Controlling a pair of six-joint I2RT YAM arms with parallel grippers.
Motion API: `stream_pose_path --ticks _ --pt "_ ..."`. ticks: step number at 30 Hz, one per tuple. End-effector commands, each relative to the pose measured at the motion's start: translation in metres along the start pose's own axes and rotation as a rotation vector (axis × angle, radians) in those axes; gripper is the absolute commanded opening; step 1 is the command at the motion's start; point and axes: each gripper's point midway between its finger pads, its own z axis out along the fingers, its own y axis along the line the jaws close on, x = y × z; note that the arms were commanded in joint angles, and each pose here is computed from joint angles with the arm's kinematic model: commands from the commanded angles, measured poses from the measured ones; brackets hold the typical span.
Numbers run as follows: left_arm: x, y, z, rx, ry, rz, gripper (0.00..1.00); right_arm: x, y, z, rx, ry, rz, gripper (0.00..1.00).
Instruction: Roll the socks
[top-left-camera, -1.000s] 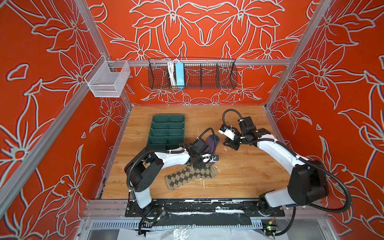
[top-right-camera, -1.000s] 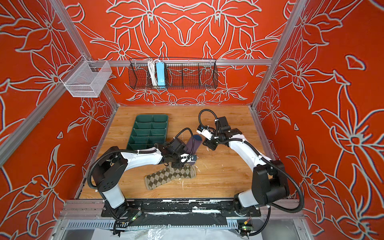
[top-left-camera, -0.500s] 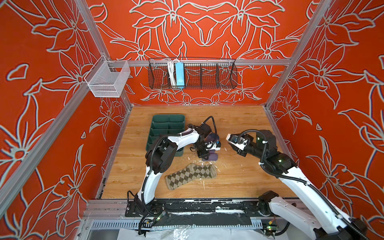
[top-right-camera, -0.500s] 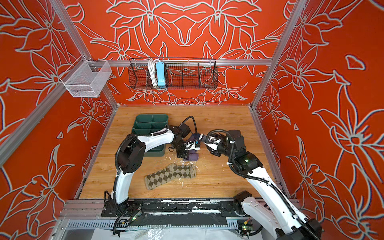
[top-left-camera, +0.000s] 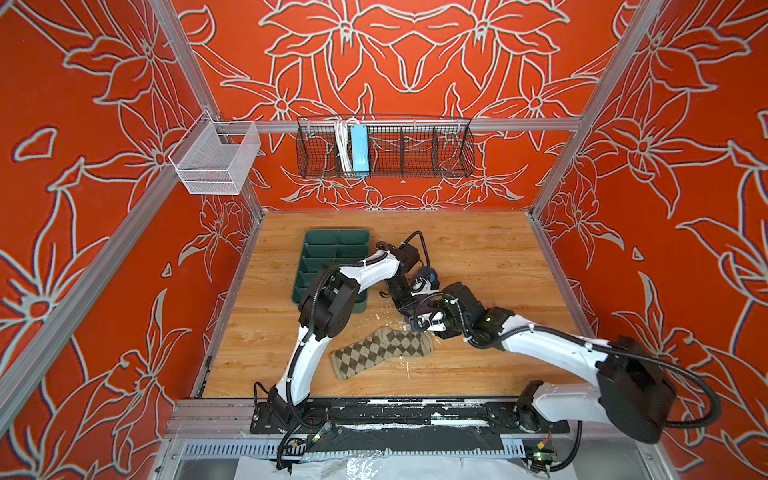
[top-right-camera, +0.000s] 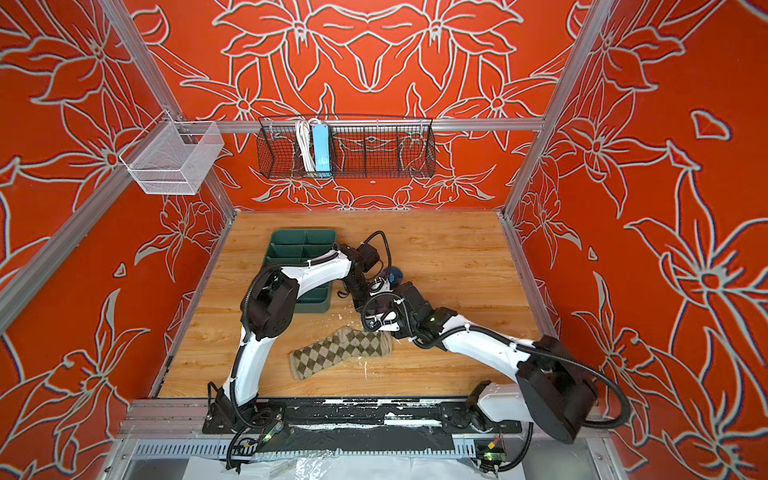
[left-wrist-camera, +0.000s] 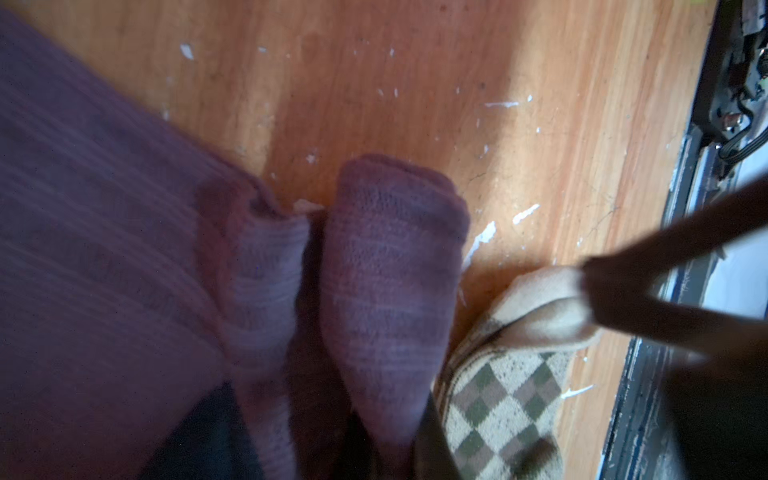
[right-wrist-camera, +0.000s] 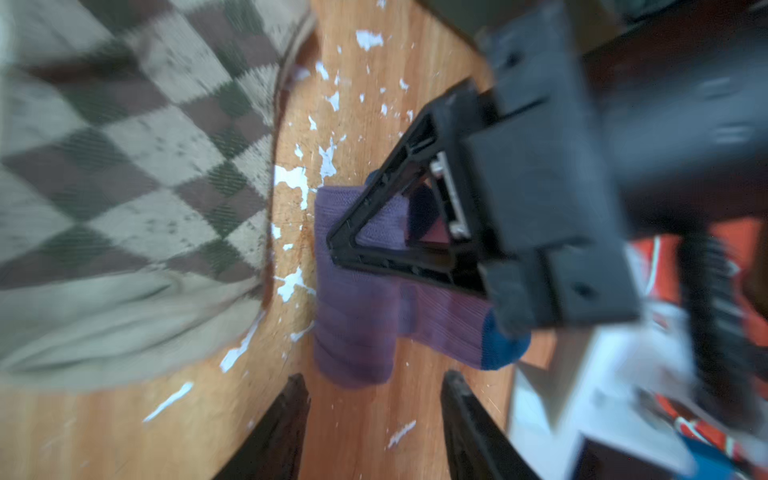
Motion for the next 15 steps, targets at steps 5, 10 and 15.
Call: stream_pose_path --ticks 5,10,15 --pt "0.006 -0.004 0.005 0.052 0.023 -0.035 0.00 0.002 -0.001 0.035 0.003 0.034 -0.040 0.55" --pt "0.001 -0.004 0.001 0.037 0.004 -0.028 0.00 0.004 0.007 0.048 -0.053 0.056 -0.014 0.36" --pt "-0.009 0.002 -0.013 -0.046 -0.052 -0.008 0.05 0.010 0.022 0.044 -0.146 0.093 0.001 0.05"
